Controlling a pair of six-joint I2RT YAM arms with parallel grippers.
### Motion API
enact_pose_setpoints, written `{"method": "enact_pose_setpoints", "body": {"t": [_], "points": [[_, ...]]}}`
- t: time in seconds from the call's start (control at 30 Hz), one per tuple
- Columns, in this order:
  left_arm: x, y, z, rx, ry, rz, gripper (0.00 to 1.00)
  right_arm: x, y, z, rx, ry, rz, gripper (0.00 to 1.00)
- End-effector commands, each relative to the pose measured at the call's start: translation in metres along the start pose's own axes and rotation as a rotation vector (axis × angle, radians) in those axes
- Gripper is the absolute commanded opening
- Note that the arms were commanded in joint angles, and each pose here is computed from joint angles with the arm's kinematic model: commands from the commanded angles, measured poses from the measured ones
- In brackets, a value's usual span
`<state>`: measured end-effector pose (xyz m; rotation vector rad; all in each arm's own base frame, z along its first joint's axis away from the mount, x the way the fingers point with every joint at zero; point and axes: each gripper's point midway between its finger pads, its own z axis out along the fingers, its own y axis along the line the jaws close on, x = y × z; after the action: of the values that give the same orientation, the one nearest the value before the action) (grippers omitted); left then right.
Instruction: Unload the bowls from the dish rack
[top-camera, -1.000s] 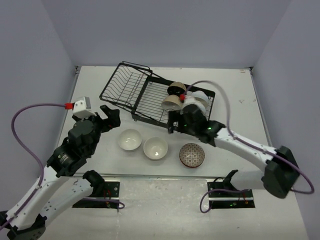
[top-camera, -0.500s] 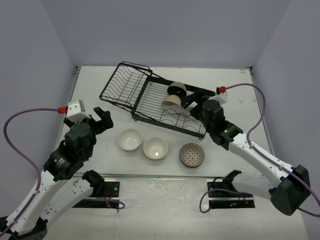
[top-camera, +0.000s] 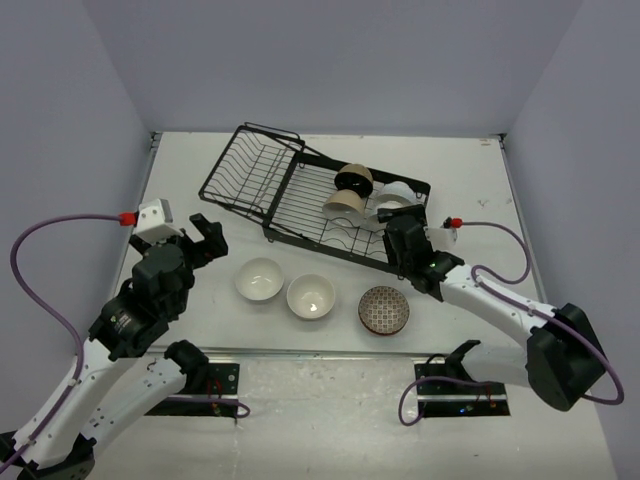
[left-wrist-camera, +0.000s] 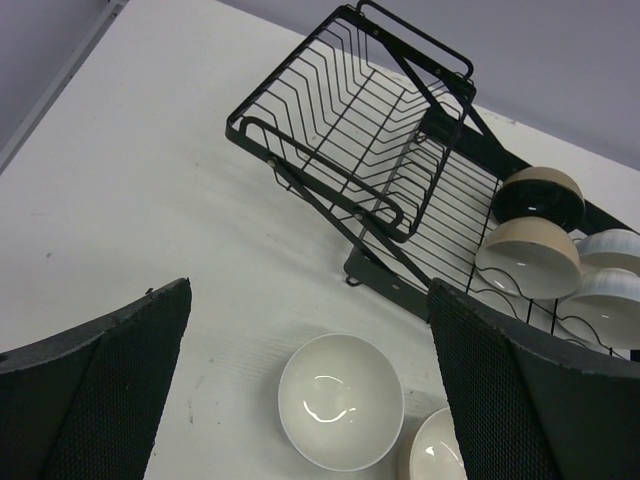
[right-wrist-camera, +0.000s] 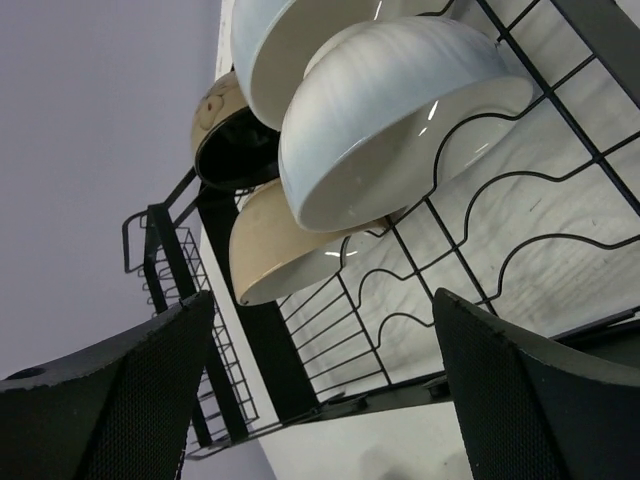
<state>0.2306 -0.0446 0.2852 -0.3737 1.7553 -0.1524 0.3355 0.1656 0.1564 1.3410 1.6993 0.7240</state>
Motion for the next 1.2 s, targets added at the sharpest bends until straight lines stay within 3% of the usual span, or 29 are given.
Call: {"method": "enact_pose_setpoints", "body": {"t": [0.0, 0.13, 0.27, 0.47, 0.7, 0.8, 0.83, 0.97, 1.17], "points": [[-0.001, 0.002, 0.001, -0.001, -0.005, 0.030, 1.00, -0.013, 0.006, 0.010, -0.037, -0.092, 0.127, 0.89], [0.001, -0.001, 0.001, 0.012, 0.002, 0.037, 1.00, -0.021, 0.012, 0.022, -0.128, -0.119, 0.170, 0.83], [0.000, -0.001, 0.001, 0.017, 0.000, 0.036, 1.00, -0.019, 0.020, 0.036, -0.183, -0.115, 0.072, 0.80], [0.002, -0.004, 0.001, 0.035, 0.002, 0.038, 1.00, -0.009, 0.026, 0.055, -0.216, -0.091, 0.049, 0.78], [0.002, -0.006, 0.000, 0.050, 0.001, 0.039, 1.00, -0.007, 0.016, 0.065, -0.246, -0.107, 0.107, 0.56], [0.002, -0.007, 0.000, 0.056, 0.001, 0.042, 1.00, -0.007, 0.012, 0.068, -0.243, -0.114, 0.113, 0.33], [0.001, -0.006, 0.000, 0.053, -0.001, 0.041, 1.00, -0.007, 0.013, 0.069, -0.244, -0.117, 0.116, 0.30], [0.002, -0.007, 0.000, 0.057, 0.002, 0.045, 1.00, -0.005, 0.007, 0.072, -0.229, -0.117, 0.109, 0.29], [0.002, -0.008, 0.000, 0.064, 0.003, 0.046, 1.00, -0.008, 0.001, 0.075, -0.212, -0.137, 0.101, 0.20]]}}
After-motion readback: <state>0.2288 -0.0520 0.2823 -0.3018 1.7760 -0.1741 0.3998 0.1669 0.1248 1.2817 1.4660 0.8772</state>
